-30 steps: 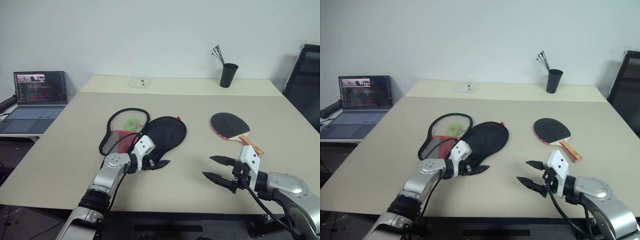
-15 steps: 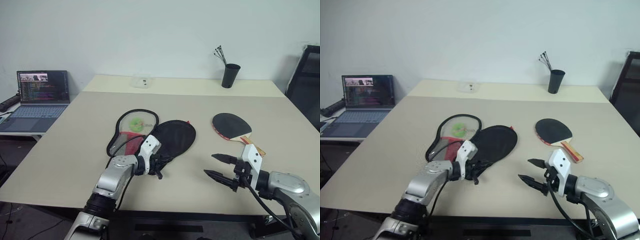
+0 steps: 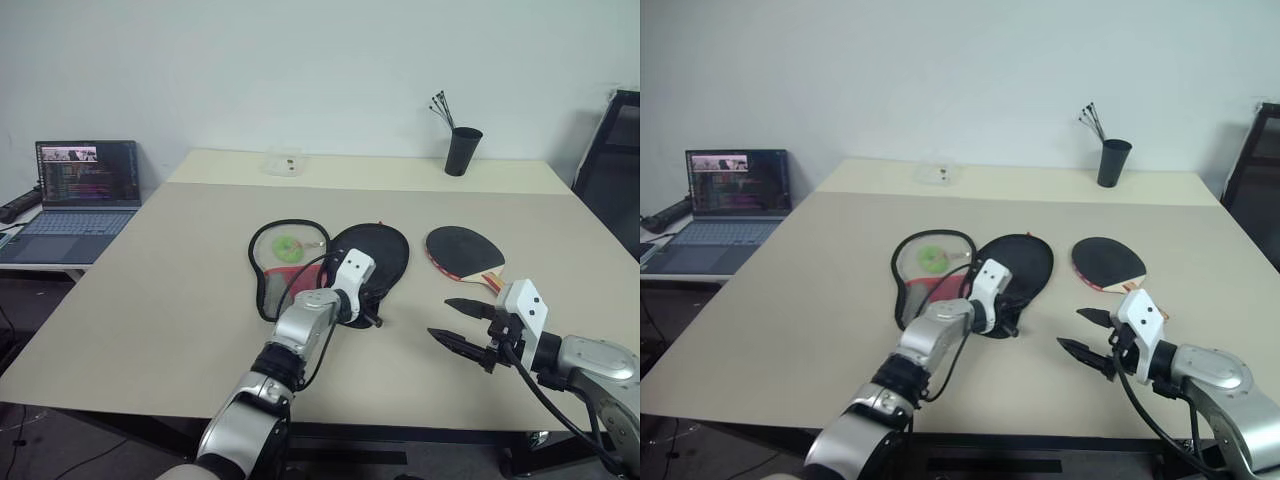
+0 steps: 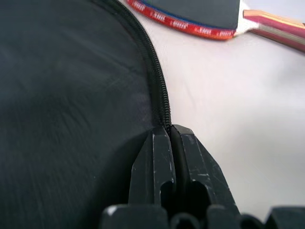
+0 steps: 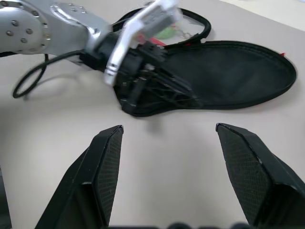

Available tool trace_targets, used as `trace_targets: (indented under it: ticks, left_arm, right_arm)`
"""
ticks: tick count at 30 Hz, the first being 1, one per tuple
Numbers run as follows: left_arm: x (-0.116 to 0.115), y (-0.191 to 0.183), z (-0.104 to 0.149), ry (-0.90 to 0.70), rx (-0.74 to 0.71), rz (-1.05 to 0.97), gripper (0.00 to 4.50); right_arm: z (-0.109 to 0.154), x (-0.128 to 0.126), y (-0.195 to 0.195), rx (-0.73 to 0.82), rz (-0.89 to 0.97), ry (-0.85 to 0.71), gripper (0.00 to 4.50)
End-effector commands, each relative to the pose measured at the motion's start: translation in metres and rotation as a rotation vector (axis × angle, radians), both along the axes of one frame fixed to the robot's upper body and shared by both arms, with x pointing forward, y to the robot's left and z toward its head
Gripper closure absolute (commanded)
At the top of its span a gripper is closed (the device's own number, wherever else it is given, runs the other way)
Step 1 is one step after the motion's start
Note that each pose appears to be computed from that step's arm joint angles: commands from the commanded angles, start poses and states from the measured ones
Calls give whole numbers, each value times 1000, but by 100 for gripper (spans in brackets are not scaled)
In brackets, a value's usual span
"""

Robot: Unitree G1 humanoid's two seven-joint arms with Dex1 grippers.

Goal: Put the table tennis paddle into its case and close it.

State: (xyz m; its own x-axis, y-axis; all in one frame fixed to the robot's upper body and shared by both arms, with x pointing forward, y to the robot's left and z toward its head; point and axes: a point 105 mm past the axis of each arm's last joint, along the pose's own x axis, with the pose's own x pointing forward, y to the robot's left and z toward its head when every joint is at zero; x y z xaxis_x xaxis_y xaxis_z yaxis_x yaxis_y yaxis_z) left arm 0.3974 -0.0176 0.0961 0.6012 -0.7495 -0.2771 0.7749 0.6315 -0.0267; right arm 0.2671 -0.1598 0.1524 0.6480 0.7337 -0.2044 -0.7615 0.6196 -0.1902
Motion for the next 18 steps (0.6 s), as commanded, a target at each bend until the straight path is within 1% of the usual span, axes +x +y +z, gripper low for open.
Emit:
trace_targets:
  ticks: [1,3,7,9,11,12,15,18]
  left_arm:
    - [3,-12,10,-35,-16,-17,426]
    - [3,-13,12,-23,-44,-21,384]
    - [5,-5,18,-67,-40,-25,246]
    - [5,6,22,-112,-27,-26,175]
    - [-1,19,32,-184,-47,-58,98]
    - [-7,27,35,-188,-69,-84,65]
    - [-22,58,37,-208,-73,-117,65]
    - [-30,84,43,-234,-79,-104,65]
  right_arm:
    - [12,-4,-1,-7,3,-58,111]
    - [12,-5,-1,-2,3,-52,111]
    - [12,-6,0,7,10,-44,111]
    - [12,-4,2,15,12,-46,111]
    - [14,0,4,29,11,-45,111]
    - [13,3,3,42,-3,-34,111]
    - [12,15,3,112,-71,36,111]
    - [10,22,5,145,-115,93,111]
